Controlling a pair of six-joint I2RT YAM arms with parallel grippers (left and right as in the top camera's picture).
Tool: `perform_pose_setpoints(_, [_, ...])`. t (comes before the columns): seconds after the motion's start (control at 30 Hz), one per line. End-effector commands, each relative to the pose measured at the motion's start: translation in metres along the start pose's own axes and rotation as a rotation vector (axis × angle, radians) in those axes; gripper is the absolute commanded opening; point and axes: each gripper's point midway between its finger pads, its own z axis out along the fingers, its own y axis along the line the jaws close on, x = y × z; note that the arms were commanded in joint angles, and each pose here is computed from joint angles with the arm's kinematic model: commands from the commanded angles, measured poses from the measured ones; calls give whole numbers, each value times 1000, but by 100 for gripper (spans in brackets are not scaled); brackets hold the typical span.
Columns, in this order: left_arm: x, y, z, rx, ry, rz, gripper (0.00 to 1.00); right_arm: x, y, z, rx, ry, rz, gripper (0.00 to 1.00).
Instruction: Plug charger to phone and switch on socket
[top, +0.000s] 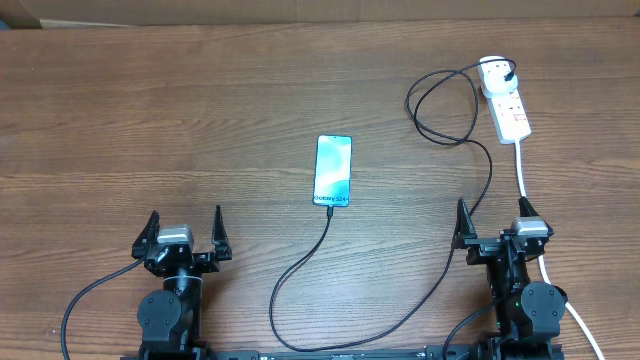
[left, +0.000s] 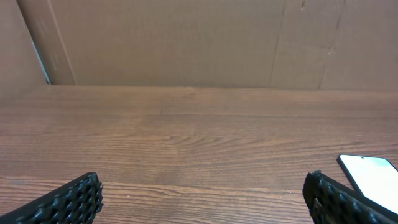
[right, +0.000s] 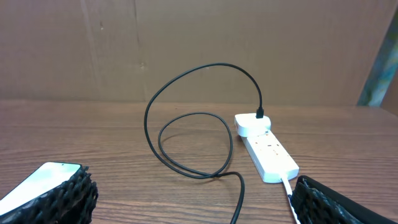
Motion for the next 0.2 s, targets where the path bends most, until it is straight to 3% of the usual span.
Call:
perform_pose_setpoints(0.0, [0,-1,0,5,-6,18,100,1,-3,0,13,-8,-1,100])
perform_pose_setpoints(0.17, [0,-1,0,5,-6,18,100,1,-3,0,13,-8,-1,100])
